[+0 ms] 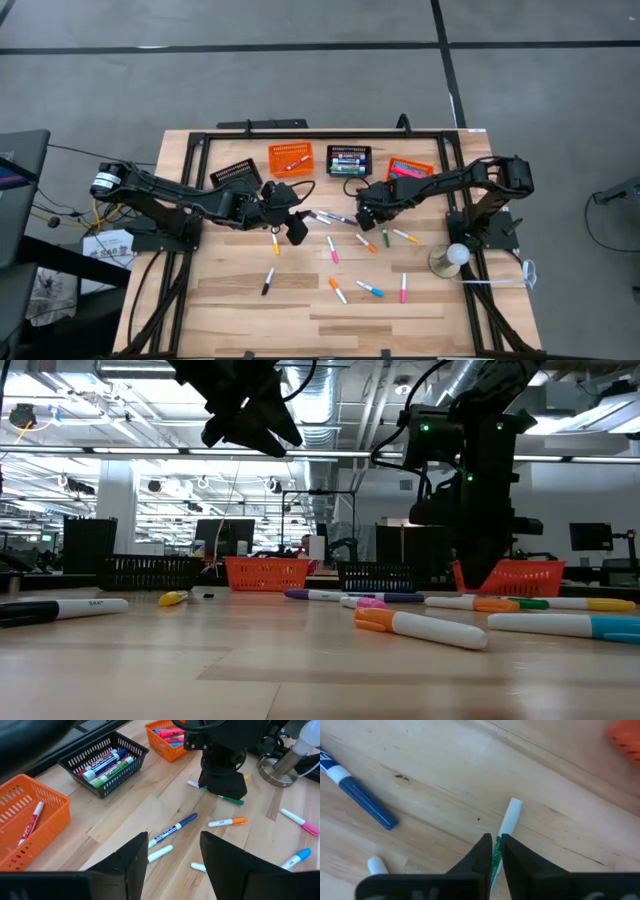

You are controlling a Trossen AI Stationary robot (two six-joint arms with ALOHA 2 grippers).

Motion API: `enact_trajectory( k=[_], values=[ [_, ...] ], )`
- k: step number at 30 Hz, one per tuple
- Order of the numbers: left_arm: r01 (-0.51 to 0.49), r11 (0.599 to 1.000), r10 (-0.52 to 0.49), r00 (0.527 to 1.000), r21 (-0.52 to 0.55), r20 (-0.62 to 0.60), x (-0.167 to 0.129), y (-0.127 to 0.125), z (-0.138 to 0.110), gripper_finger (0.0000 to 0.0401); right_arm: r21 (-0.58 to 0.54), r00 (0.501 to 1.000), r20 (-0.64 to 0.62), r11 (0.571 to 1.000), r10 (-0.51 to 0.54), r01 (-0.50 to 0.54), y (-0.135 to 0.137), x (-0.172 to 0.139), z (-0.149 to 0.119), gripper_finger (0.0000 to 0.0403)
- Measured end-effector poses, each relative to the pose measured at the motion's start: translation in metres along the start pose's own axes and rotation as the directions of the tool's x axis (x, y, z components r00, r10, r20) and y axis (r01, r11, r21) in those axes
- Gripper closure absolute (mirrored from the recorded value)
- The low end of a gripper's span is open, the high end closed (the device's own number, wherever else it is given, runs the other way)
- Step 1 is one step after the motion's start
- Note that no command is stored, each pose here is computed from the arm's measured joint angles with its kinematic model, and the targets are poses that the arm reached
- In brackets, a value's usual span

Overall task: Pick & Place Markers
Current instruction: Put the green marker into the left orange bin

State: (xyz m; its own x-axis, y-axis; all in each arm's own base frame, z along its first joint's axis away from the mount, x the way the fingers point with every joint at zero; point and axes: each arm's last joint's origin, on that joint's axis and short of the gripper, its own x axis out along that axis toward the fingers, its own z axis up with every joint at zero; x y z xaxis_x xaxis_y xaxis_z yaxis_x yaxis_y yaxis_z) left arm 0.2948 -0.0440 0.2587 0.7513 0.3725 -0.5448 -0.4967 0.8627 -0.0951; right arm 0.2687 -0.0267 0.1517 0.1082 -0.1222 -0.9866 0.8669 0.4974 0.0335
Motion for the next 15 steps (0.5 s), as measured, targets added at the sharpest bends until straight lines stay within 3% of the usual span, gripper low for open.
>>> enact_trajectory(
  k=[9,15],
  values=[
    [0.000,1.000,0.000,1.000,0.000,0.000,0.000,0.000,0.000,0.0222,-0.091,1.000,-0.019,0.996,0.011,-0.013,0.002,-0.002,-0.004,0.0320],
    [0.000,1.000,0.000,1.000,0.000,0.000,0.000,0.000,0.000,0.0222,-0.137,0.997,-0.068,0.990,-0.019,0.010,0.005,-0.003,-0.017,0.0257]
  ],
)
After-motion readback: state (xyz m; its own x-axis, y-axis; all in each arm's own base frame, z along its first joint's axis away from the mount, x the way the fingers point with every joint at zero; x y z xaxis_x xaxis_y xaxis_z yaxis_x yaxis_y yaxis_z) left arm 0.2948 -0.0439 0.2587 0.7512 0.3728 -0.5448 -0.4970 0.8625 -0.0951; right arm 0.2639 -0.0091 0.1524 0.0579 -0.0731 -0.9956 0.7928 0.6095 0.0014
